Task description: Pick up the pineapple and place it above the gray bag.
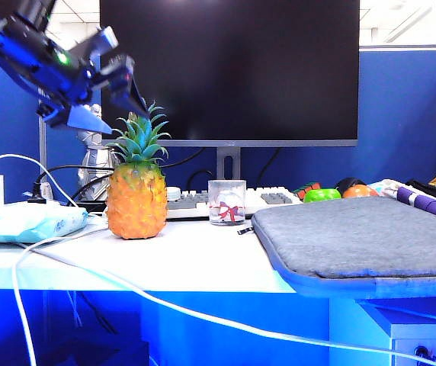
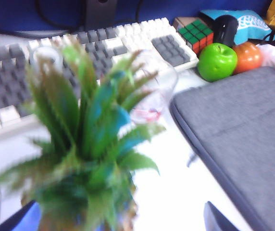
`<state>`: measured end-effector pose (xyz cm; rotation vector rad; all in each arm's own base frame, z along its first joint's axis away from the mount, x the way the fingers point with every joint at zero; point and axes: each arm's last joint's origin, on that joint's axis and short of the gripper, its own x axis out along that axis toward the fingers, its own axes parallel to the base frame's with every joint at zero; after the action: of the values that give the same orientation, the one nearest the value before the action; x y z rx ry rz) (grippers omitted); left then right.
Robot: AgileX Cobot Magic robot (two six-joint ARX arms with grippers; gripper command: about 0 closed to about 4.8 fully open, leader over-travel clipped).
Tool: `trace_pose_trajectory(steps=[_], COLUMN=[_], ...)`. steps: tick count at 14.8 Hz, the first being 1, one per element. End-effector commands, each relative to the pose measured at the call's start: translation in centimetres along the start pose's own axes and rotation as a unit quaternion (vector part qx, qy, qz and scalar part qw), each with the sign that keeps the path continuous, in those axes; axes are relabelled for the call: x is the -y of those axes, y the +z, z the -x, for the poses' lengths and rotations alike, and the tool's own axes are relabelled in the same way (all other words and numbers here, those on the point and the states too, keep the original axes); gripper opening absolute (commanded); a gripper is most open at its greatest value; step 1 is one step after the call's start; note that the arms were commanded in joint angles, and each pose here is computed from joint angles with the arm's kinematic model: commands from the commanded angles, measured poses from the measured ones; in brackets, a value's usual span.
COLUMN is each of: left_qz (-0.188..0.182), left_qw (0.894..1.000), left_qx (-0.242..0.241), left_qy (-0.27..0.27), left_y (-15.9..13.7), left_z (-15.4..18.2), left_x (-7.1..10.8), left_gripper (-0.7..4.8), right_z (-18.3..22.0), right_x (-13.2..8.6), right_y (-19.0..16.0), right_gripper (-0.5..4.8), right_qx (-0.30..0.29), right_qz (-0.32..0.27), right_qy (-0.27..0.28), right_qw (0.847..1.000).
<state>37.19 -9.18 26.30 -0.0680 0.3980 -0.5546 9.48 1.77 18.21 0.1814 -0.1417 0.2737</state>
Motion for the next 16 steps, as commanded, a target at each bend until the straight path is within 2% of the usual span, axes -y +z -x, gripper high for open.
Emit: trace_pose_trajectory(steps=[1, 6, 8, 9, 10, 13, 16], left_qz=[-0.026, -0.035, -0.048, -0.074, -0.077, -0.081, -0.080], left_qw=[0.999, 0.999, 0.997, 0.995, 0.995, 0.997, 0.997], left_qx=[0.023, 0.023, 0.026, 0.021, 0.012, -0.011, -0.009], left_qy=[-0.009, -0.003, 0.060, 0.060, 0.060, 0.007, -0.003], left_y=[-0.2, 0.2, 0.4, 0.2, -0.2, -1.0, -1.0], left_z=[-1.4, -5.5, -6.5, -6.7, -6.9, -7.3, -7.3], left_x=[0.2, 0.2, 0.0, -0.1, -0.2, 0.0, 0.0], left_gripper=[4.79, 4.79, 4.79, 1.41, 0.07, -0.05, -0.05], right_z=[0.0, 0.0, 0.0, 0.0, 0.0, 0.0, 0.0], right_x=[0.0, 0.0, 0.0, 0.0, 0.0, 0.0, 0.0], right_y=[-0.1, -0.1, -0.1, -0.1, -0.1, -0.1, -0.2], right_gripper=[2.50, 2.53, 2.53, 2.53, 2.53, 2.52, 2.52], right_qx=[0.006, 0.006, 0.006, 0.005, 0.005, 0.004, 0.003], right_qz=[0.010, 0.010, 0.010, 0.010, 0.010, 0.010, 0.010], right_qy=[0.000, 0.001, 0.001, 0.001, 0.000, 0.000, -0.001], right_qw=[1.000, 1.000, 1.000, 1.000, 1.000, 1.000, 1.000])
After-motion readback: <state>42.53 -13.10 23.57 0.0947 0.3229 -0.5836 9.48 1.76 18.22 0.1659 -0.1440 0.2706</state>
